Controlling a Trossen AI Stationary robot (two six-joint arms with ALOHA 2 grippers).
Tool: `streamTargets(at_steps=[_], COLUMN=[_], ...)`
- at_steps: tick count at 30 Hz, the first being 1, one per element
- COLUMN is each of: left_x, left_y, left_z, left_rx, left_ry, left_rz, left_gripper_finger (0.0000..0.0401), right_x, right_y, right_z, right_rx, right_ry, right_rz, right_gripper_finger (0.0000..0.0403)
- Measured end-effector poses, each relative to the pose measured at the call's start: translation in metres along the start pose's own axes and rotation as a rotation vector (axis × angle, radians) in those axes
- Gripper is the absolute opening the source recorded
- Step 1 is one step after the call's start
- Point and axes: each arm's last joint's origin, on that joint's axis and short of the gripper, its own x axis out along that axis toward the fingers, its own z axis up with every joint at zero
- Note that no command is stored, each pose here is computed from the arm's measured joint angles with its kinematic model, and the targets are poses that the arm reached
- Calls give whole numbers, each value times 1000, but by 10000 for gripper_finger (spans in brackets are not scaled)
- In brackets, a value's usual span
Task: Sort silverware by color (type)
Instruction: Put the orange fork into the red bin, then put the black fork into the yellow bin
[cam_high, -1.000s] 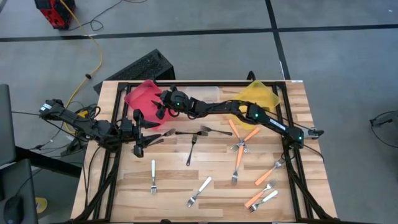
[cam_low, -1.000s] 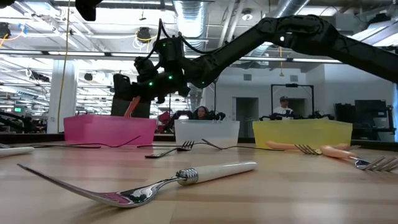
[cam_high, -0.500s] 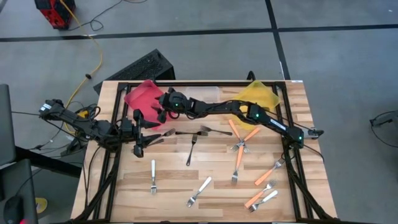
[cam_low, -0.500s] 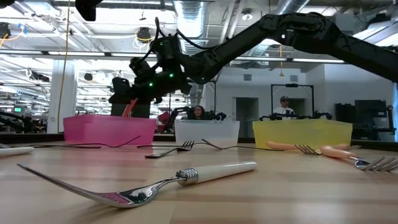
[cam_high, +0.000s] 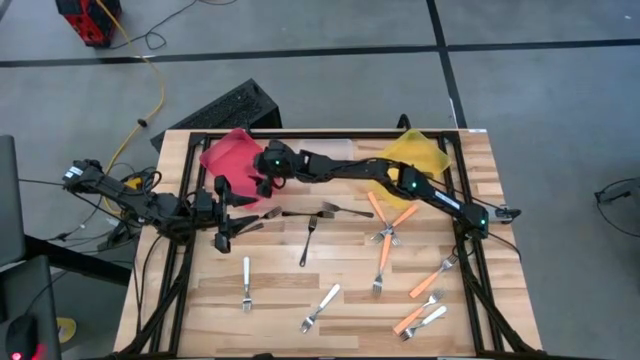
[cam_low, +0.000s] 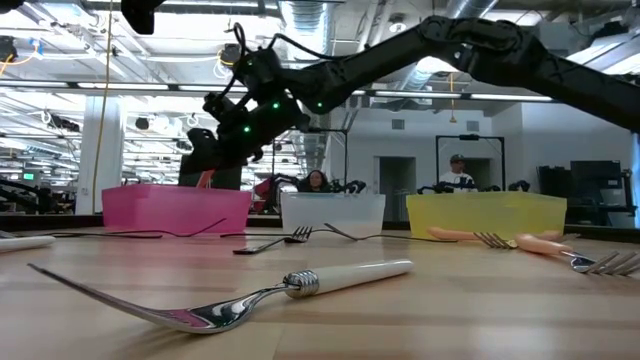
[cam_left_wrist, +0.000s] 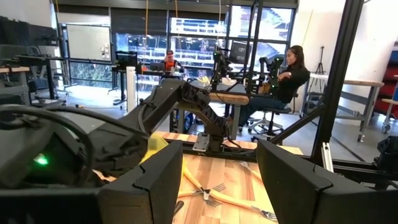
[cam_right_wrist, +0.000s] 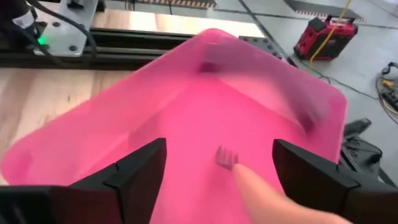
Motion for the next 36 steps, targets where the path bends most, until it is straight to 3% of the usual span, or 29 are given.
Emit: streamTargets(at_steps=[8,19,26,33,36], left_x=[0,0,0,0,0], left_y=[0,0,0,0,0], left_z=[0,0,0,0,0], left_rx=[-2,-2,-2,-2,-2], left_ry=[0,0,0,0,0], left_rz=[0,0,0,1,1], left_gripper_finger=[194,194,194,194,194], right_x=[-2,-4,-12,-23,-32], right_y=[-19,-12,-6,-14,-17], right_z=[-5,-8,2,17,19], right_rx=[-74,-199,-312,-313,-324], right_ry=[107,157,167,153,208], right_rz=[46,60,34,16,32], right_gripper_finger=[321,321,322,322,322])
